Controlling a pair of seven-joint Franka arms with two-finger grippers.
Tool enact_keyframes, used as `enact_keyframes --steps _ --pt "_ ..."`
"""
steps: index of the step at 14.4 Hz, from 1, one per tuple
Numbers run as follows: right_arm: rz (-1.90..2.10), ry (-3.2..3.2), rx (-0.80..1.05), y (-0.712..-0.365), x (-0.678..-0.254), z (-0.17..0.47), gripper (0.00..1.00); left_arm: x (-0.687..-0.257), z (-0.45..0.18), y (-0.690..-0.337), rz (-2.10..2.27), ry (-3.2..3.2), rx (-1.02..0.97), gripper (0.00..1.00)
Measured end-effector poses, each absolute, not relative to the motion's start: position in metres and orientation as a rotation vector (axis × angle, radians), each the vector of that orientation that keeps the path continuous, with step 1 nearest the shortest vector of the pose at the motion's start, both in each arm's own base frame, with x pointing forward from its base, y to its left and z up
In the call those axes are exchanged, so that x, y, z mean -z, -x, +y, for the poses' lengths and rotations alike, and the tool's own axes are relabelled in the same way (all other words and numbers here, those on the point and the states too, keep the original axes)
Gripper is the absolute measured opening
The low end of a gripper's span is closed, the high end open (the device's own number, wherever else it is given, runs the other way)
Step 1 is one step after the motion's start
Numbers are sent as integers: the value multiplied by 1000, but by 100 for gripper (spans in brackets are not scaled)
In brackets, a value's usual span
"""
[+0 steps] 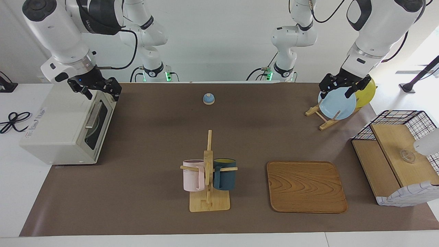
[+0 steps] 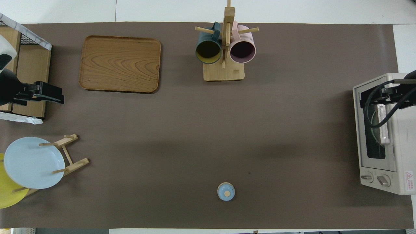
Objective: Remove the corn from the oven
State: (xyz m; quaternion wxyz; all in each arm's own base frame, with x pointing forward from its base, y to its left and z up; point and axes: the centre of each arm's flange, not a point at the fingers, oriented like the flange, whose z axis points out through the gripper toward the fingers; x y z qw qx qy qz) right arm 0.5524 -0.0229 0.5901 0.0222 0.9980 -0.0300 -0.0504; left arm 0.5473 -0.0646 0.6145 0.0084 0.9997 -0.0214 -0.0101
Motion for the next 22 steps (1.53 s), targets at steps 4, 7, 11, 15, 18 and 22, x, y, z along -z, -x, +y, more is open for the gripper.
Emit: enact_keyframes --steps 4,7,11,15,18,22 --pt "-93 -3092 156 -552 -590 -23 100 -615 -65 -547 -67 -3124 31 100" --pt "-92 -3092 157 -552 -590 -22 100 -615 -65 -547 -67 -3124 31 100" --pt "-74 -3094 144 -554 -585 -24 82 -615 -65 -547 -67 -3124 31 100" --pt "-19 -3100 118 -555 -554 -45 35 -615 -65 -547 -67 -3124 31 100" --pt "-11 -3057 93 -548 -531 -68 4 -615 -65 -547 -67 -3124 31 100" --pt "2 -2994 99 -544 -510 -80 1 -615 -65 -547 -67 -3124 32 100"
